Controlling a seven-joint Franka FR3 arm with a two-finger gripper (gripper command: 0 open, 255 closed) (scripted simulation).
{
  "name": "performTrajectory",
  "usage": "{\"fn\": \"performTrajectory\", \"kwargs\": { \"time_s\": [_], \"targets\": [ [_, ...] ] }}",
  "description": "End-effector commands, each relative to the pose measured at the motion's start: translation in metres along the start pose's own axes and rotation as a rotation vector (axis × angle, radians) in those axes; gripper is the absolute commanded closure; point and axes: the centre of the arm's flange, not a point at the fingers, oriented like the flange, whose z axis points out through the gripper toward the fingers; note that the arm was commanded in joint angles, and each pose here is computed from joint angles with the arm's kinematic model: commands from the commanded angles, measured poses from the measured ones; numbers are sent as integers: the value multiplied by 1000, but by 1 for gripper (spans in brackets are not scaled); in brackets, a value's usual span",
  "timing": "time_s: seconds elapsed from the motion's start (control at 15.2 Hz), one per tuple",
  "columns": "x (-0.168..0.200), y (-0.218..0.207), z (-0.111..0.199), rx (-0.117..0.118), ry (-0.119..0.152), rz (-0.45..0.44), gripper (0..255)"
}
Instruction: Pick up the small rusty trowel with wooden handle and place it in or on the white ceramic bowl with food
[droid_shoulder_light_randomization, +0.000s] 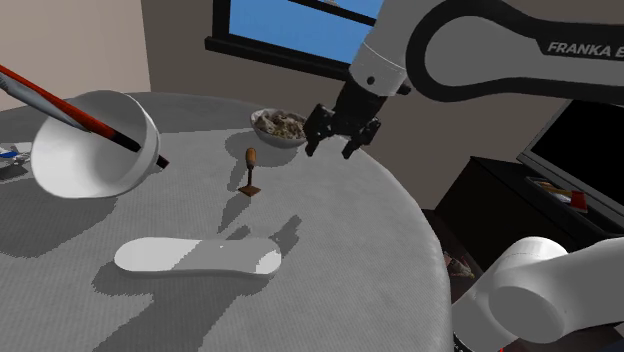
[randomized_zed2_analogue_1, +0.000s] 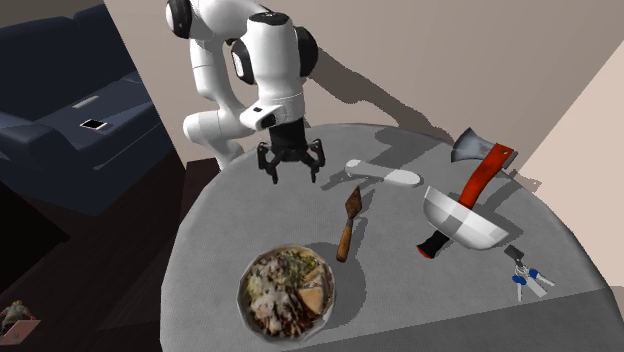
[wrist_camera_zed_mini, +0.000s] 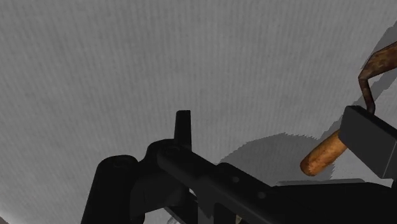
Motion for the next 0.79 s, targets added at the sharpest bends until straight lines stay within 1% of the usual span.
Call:
{"fn": "performTrajectory", "kwargs": {
  "time_s": [0.0,0.59,0.73],
  "targets": [
    [2,-24,10,7,8,29,0],
    [22,-124,64,26,42,146,0],
    [24,-128,72,27,44,151,0]
  ]
}}
